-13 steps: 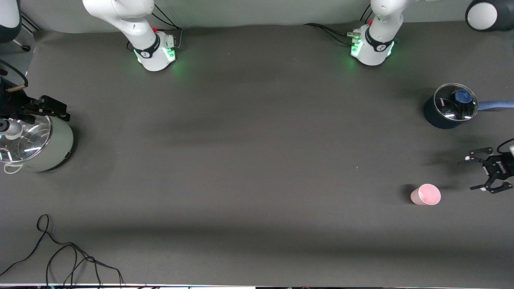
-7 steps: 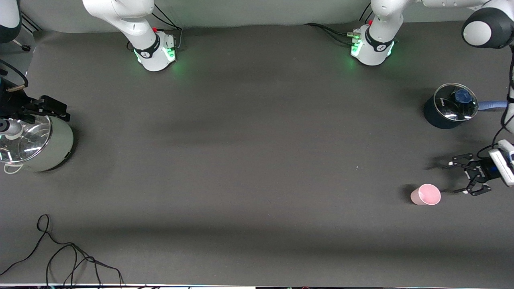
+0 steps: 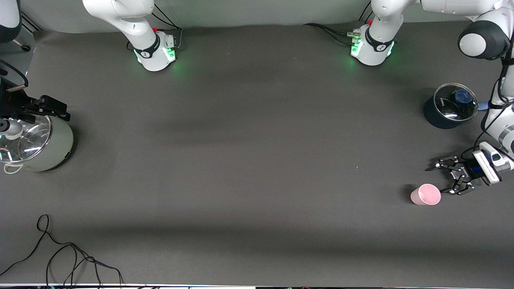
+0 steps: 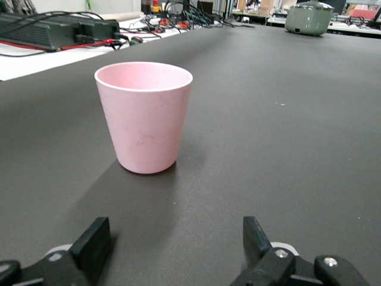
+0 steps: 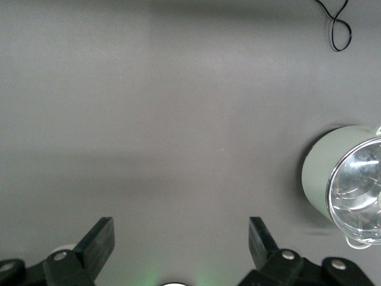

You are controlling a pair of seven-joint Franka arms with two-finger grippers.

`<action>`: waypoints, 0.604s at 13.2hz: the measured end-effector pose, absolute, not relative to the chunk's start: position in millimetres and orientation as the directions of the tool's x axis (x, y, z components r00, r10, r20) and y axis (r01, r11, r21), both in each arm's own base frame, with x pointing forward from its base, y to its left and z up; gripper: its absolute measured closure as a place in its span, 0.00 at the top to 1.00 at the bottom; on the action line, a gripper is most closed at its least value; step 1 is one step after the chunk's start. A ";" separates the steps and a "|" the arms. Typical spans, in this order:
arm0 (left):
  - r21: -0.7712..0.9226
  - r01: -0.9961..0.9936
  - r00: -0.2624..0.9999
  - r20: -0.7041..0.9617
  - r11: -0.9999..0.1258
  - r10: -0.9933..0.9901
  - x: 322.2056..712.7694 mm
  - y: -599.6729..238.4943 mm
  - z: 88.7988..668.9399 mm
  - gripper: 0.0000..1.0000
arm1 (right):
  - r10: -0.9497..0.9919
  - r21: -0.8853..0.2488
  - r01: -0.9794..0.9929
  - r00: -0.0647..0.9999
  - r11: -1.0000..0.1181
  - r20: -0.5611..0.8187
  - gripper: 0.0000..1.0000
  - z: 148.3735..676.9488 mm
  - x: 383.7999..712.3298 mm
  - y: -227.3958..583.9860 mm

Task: Transfer pink cup from left to right arm
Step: 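Move the left gripper down toward the pink cup, then close the left gripper around the pink cup's side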

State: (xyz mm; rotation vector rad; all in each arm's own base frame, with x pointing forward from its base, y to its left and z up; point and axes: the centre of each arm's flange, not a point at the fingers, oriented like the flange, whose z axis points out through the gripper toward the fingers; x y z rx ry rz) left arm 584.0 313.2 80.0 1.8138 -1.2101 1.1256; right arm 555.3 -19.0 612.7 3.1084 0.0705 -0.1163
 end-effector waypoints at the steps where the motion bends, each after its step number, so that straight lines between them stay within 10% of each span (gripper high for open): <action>1: 0.063 -0.936 0.188 0.921 -0.346 -0.342 583.2 313.2 77.7 1.00 | 0.044 0.028 0.046 0.996 -0.999 -0.076 1.00 612.7 555.3 -19.1; 8: 0.005 -0.931 0.115 0.953 -0.364 -0.282 584.5 309.5 69.3 1.00 | 0.044 0.028 0.046 0.996 -0.999 -0.076 1.00 612.7 555.3 -19.0</action>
